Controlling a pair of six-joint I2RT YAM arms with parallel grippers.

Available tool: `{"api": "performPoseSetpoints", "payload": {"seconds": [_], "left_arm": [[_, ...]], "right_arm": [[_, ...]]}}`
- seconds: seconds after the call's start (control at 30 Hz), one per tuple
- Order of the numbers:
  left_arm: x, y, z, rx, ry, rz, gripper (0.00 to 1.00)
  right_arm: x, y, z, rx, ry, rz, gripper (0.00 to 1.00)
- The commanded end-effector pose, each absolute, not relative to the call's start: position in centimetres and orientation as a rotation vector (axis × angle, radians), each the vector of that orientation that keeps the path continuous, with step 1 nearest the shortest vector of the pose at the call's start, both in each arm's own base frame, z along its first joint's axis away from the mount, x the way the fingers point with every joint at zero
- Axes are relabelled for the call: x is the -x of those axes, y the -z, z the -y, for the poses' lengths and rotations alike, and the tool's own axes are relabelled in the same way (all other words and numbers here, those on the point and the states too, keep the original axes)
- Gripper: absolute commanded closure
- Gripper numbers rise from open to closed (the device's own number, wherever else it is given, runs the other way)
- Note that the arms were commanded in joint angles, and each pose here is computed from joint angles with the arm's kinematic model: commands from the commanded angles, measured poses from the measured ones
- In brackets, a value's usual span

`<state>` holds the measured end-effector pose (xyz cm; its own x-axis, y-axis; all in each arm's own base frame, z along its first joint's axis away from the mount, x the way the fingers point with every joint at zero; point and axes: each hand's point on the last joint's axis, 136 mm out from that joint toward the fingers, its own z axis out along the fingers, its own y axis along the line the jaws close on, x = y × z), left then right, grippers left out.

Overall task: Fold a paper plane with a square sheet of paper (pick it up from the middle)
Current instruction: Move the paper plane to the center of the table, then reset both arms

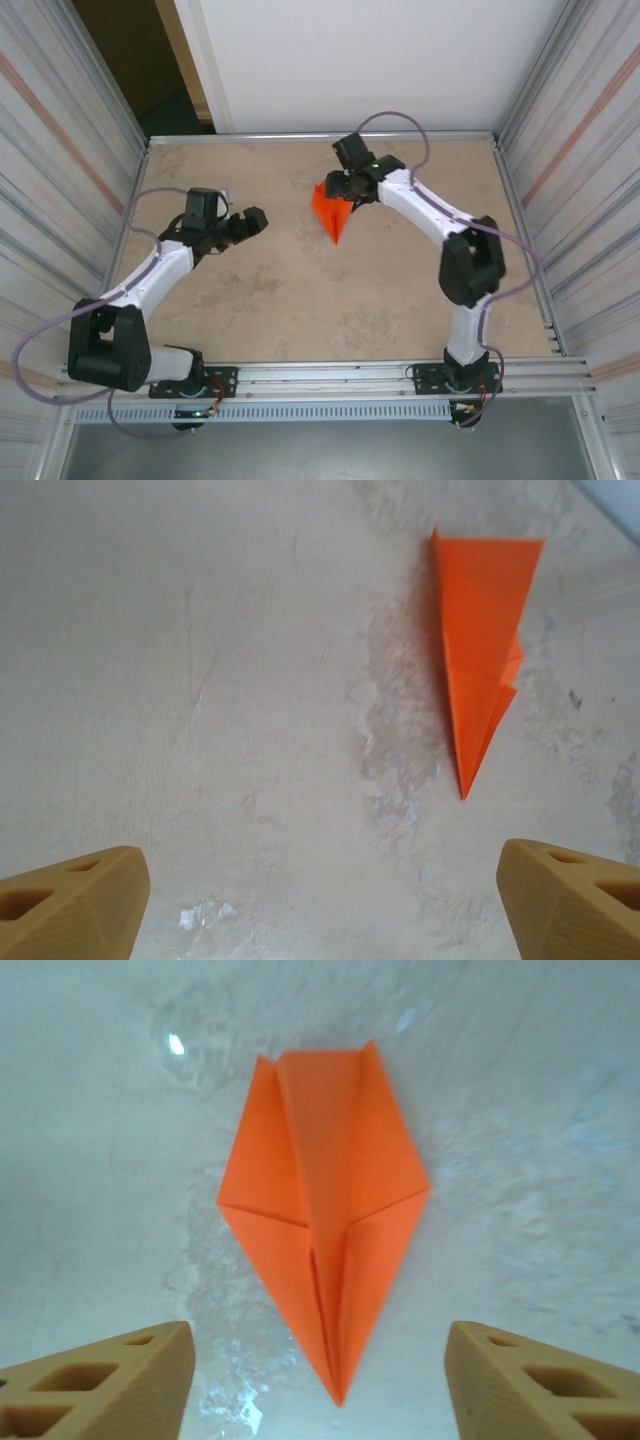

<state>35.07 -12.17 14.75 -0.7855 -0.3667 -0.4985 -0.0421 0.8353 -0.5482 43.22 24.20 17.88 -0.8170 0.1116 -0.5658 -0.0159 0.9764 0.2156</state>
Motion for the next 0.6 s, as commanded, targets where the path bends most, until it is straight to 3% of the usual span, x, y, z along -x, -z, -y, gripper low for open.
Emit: {"api": "performPoseSetpoints", "payload": {"seconds": [0.0,0.13,0.2,0.4,0.57], "left_arm": [[-35.6,-19.3,10.3,0.249,0.565,-2.278,0.07],[-35.7,-21.9,7.9,0.237,0.410,-2.142,0.01],[-35.7,-22.3,6.5,0.252,0.321,-2.084,0.01],[-35.4,-20.5,0.9,0.381,-0.028,-1.969,0.01],[-35.0,-19.1,-1.9,0.358,-0.224,-1.917,0.01]], "right_arm": [[-43.0,-23.6,-18.8,-0.194,-0.206,-2.305,0.28],[-40.5,-26.7,-11.6,-0.302,-0.074,-2.127,0.12],[-39.0,-27.2,-7.9,-0.364,0.006,-2.053,0.00],[-34.5,-24.9,2.9,-0.588,0.230,-1.899,0.01],[-32.5,-19.7,7.8,-0.705,0.223,-1.903,0.01]]}}
